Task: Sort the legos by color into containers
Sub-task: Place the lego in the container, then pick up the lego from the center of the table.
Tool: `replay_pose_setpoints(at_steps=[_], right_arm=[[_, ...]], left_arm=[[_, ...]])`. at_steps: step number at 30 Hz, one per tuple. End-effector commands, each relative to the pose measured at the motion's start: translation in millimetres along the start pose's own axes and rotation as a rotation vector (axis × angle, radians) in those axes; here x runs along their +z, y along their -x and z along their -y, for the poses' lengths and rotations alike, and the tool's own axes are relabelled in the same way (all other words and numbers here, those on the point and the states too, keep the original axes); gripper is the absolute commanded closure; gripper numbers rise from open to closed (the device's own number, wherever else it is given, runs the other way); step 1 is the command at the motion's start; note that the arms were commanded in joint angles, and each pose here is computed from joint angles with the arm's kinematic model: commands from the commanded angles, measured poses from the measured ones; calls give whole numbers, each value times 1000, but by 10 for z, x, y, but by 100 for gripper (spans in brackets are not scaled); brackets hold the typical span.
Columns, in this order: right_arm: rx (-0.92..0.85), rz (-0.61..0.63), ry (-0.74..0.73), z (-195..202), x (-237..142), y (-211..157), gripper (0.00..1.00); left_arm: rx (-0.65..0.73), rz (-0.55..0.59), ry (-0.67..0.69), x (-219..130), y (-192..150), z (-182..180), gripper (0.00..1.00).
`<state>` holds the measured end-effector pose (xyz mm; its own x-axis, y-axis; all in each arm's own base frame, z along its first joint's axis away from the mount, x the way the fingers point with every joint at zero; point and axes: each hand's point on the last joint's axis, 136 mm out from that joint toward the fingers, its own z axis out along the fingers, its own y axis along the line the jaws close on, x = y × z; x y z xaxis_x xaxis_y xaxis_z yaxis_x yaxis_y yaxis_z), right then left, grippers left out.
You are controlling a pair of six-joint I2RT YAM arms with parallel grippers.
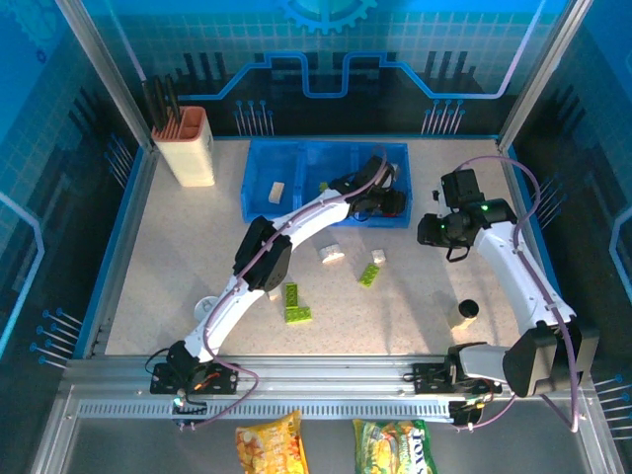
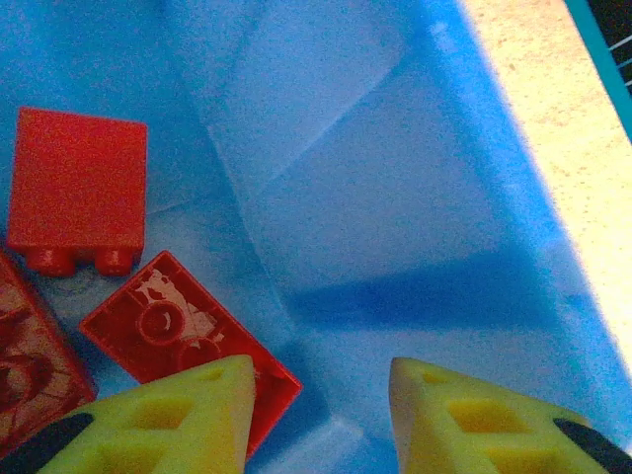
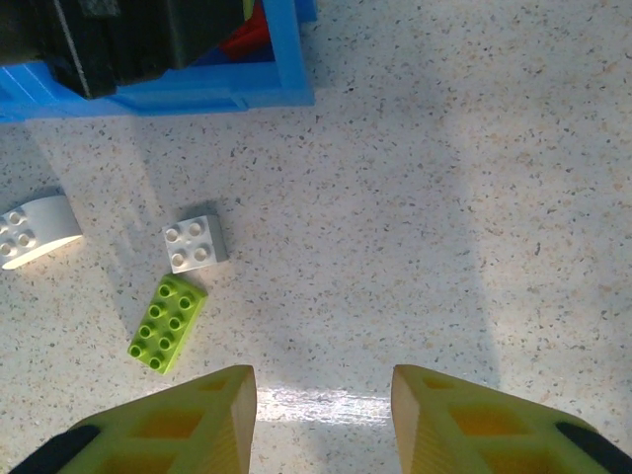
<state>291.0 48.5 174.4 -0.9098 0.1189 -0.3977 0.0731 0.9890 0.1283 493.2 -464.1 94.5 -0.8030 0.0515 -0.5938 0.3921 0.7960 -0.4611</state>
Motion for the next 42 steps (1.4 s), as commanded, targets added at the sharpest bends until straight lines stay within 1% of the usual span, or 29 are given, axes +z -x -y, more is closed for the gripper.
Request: replay_pose_setpoints(at_steps=[1,8,14,19,24,27,29,31,35,38,42], right_arm=[[-6,4,19,-119,-34,32,59],[-48,-13,24,-301,54,33,59],[-91,-36,28,-476,156,2,59],[-123,-52,32,-598,223,-8,59],[-141,-68,32,-646,282,-32,59],[-149,-74,29,-653,306,-44,60],[-153,-74,27,-648,304,-45,60],[-155,-73,22,-636,297,-47,60],[-158,-68,14,-615,265,-47,60],[-159,-63,6,-594,238,-52,59],[-156,-62,-5,-552,218,-70,59]], left_arm=[[57,72,-42,-560,368,365,60],[65,17,29,-940,259,295,61],[58,-33,112,-1239,-17,79,61],[94,-78,135,-1492,-278,-41,60],[235,-133,127,-1699,-547,-122,56],[352,-171,83,-1779,-690,-118,52],[444,-205,40,-1805,-802,-114,46],[525,-245,17,-1806,-901,-140,44],[675,-329,-18,-1773,-1094,-204,43],[752,-372,-8,-1726,-1163,-299,43],[785,-447,22,-1642,-1246,-447,43]])
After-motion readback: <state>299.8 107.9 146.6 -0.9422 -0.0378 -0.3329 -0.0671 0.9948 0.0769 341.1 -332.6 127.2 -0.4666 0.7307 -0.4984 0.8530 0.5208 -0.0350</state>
